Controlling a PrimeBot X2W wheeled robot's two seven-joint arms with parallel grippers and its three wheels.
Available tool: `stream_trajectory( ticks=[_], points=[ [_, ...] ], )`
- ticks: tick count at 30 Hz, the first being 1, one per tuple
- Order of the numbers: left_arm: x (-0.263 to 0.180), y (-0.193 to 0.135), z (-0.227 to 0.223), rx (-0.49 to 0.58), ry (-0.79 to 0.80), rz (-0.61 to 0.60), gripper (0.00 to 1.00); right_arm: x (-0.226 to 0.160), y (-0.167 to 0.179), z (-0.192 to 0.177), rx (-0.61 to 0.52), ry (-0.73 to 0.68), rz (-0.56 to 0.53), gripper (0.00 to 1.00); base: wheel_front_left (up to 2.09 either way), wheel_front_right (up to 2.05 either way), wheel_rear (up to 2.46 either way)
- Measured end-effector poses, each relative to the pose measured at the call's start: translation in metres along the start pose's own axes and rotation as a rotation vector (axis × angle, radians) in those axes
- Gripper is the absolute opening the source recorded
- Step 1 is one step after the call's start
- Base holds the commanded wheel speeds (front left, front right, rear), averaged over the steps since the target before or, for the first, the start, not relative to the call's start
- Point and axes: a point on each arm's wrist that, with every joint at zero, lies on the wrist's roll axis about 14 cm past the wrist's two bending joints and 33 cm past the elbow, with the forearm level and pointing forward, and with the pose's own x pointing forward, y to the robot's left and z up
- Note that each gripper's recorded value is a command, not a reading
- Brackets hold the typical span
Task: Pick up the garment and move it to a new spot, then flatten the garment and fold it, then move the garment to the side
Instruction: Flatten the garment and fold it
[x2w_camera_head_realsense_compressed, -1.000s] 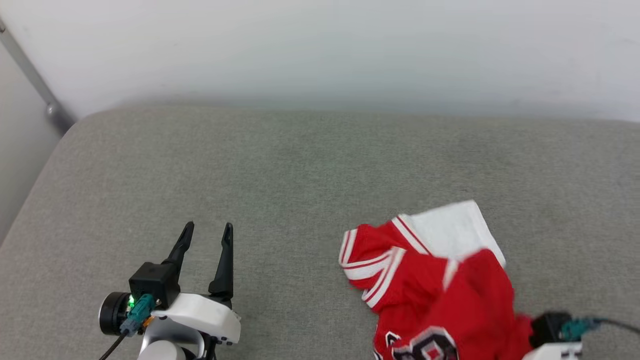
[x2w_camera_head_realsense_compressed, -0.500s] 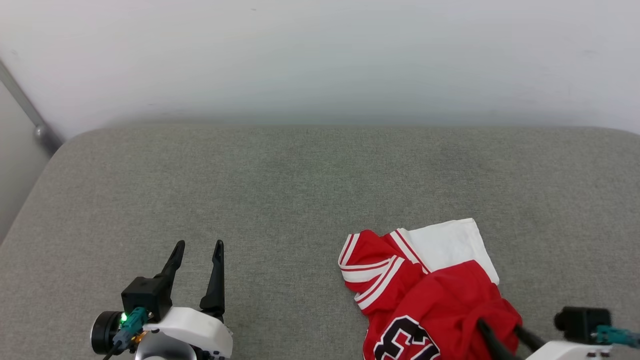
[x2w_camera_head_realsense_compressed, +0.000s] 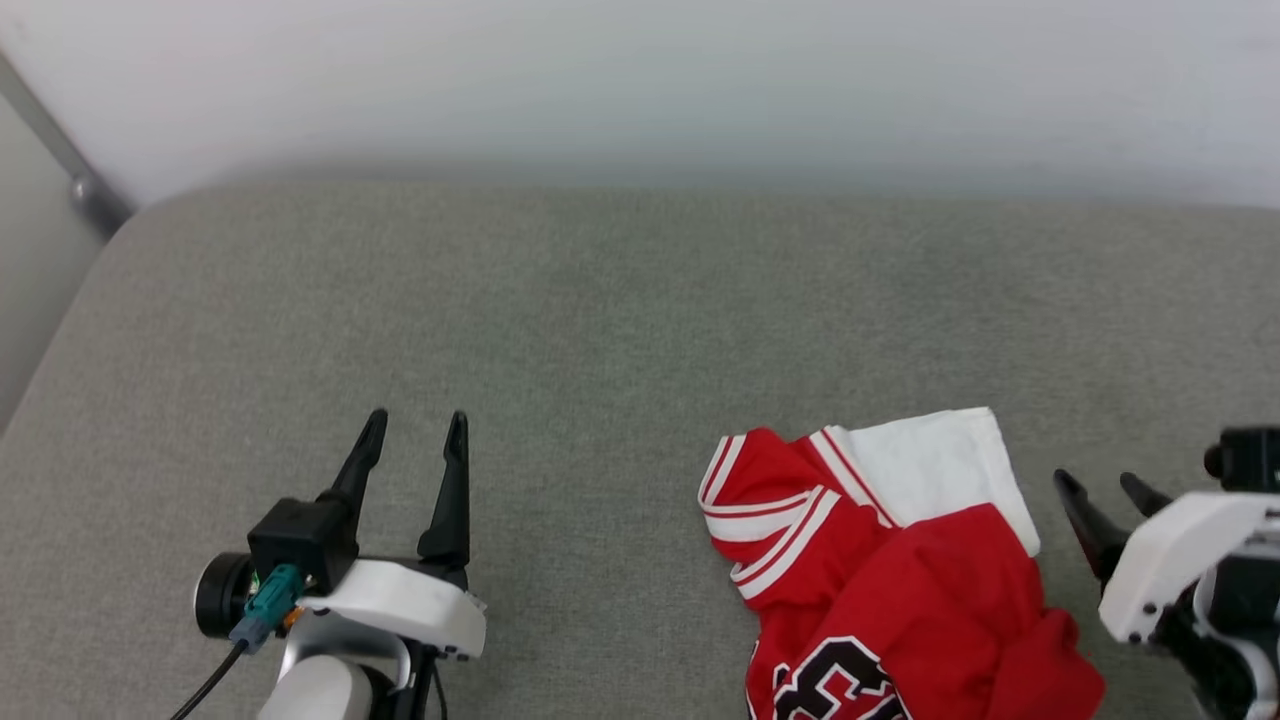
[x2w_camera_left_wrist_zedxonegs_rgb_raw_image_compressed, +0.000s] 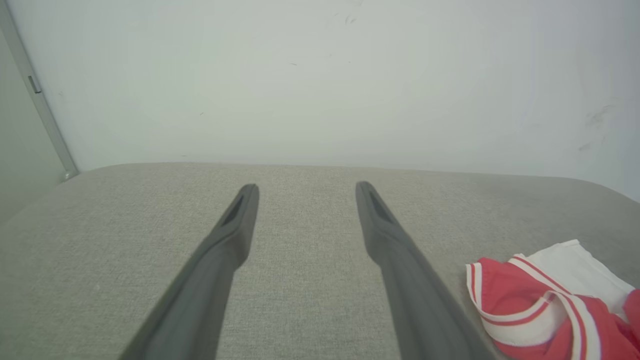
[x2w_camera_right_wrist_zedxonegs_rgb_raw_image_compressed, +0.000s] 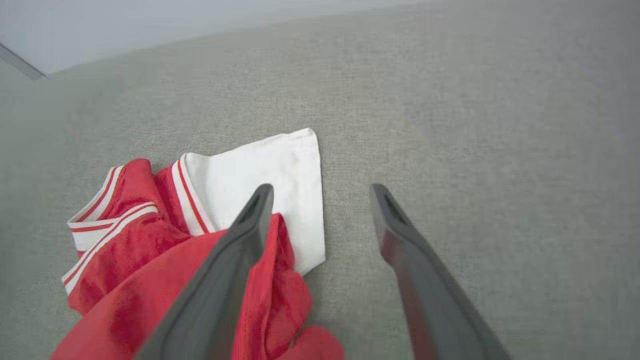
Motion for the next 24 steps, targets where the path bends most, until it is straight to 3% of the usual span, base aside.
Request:
stream_trajectory(
  ticks=[11,17,18,19,20,24],
  points=[
    [0.03,0.008,-0.021,0.0,0.027,0.002,1.0,0.071,0.011,-0.05,-0.068,0.508,0.064,1.0,0.0,0.0,0.0],
    [0.029,0.02,-0.037,0.006,0.071,0.035,1.0,0.084,0.016,-0.068,-0.083,0.645,0.082,1.0,0.0,0.0,0.0],
    [0.028,0.024,-0.04,0.007,0.079,0.046,1.0,0.085,0.017,-0.07,-0.087,0.668,0.085,0.96,0.0,0.0,0.0],
    [0.028,0.025,-0.04,0.007,0.08,0.05,1.0,0.084,0.017,-0.07,-0.082,0.669,0.088,0.37,0.0,0.0,0.0],
    [0.028,0.026,-0.04,0.007,0.081,0.052,1.0,0.083,0.017,-0.069,-0.078,0.668,0.09,0.0,0.0,0.0,0.0],
    [0.029,0.023,-0.035,0.006,0.064,0.049,1.0,0.079,0.023,-0.06,-0.098,0.632,0.104,0.0,0.0,0.0,0.0]
  ],
)
